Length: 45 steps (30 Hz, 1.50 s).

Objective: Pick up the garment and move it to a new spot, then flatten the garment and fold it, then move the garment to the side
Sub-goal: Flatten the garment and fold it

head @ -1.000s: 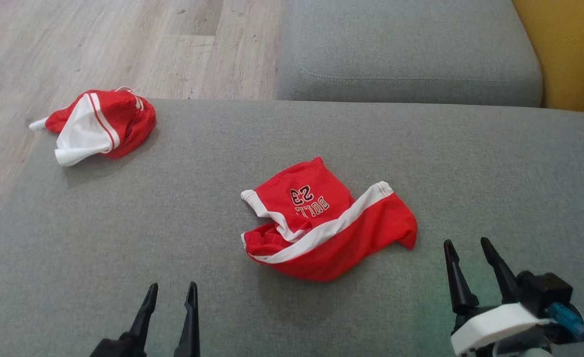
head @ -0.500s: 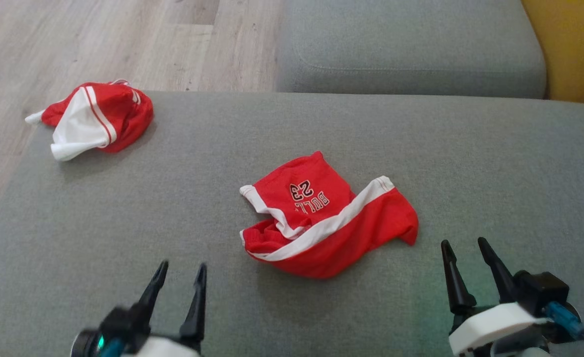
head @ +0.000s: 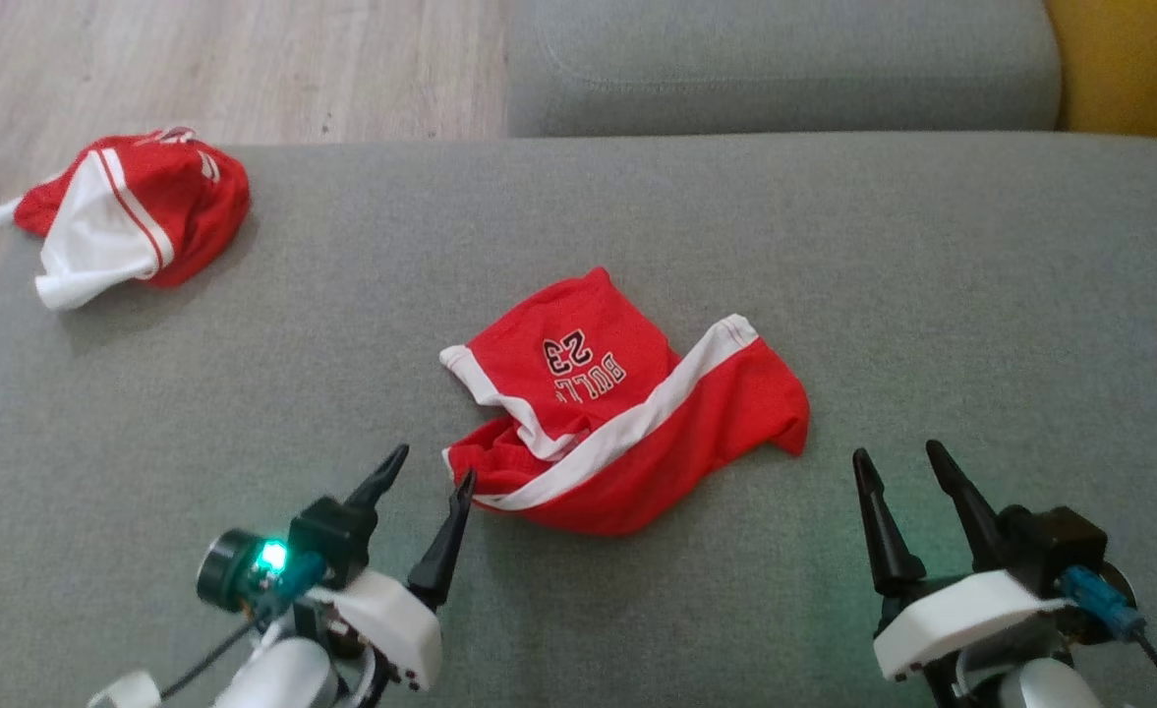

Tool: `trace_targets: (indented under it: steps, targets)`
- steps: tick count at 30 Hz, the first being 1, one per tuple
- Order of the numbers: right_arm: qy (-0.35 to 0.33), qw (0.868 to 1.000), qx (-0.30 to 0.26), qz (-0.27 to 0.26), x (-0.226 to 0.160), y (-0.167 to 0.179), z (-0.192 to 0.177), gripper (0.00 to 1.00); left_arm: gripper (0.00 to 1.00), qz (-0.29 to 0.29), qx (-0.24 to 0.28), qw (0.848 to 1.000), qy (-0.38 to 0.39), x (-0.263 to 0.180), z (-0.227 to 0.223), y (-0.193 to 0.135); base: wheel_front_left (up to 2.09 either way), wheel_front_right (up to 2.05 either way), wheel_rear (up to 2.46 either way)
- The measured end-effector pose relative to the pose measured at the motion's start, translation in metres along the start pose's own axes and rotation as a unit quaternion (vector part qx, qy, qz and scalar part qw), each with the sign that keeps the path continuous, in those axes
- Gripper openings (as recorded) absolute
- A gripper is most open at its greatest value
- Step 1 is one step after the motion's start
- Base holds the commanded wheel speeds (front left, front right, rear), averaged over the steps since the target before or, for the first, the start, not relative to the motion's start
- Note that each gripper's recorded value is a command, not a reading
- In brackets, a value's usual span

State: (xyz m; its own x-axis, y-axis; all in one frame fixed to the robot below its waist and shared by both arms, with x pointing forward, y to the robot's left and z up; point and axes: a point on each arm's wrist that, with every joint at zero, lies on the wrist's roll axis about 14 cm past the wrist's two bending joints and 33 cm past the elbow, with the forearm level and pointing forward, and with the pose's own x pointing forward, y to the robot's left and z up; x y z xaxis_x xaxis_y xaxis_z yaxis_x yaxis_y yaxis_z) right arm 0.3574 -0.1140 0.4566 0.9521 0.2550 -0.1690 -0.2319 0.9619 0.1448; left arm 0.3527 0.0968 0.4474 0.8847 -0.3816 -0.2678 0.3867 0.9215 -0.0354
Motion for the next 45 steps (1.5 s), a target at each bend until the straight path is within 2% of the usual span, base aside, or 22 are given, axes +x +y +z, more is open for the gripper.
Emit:
trace_targets:
  steps: [11, 19, 31, 34, 35, 38, 45]
  targets:
    - [0.016, 1.000, 0.002, -0.011, 0.005, -0.009, -0.009, 1.00, 1.00, -0.054, 0.023, 0.997, 0.043, 0.028, -0.011, -0.006, 0.00, 0.00, 0.00]
    - [0.014, 1.000, 0.002, -0.013, 0.008, -0.011, -0.008, 1.00, 1.00, -0.092, 0.027, 0.992, 0.086, 0.024, -0.030, -0.019, 0.00, 0.00, 0.00]
    - [0.021, 1.000, 0.005, -0.020, 0.011, -0.016, -0.013, 1.00, 1.00, -0.110, 0.022, 0.984, 0.140, -0.006, -0.063, -0.023, 0.00, 0.00, 0.00]
    - [0.022, 1.000, 0.005, -0.019, 0.012, -0.016, -0.013, 1.00, 0.95, -0.109, 0.022, 0.983, 0.146, -0.007, -0.065, -0.023, 0.00, 0.00, 0.00]
    - [0.019, 1.000, 0.005, -0.019, 0.013, -0.016, -0.012, 1.00, 0.96, -0.109, 0.022, 0.983, 0.148, -0.007, -0.065, -0.024, 0.00, 0.00, 0.00]
    - [0.014, 1.000, 0.003, -0.018, 0.015, -0.016, -0.008, 1.00, 1.00, -0.100, 0.020, 0.985, 0.136, -0.004, -0.061, -0.023, 0.00, 0.00, 0.00]
    - [0.013, 1.000, 0.003, -0.022, 0.015, -0.018, -0.007, 1.00, 1.00, -0.082, 0.017, 0.991, 0.100, 0.002, -0.044, -0.017, 0.00, 0.00, 0.00]
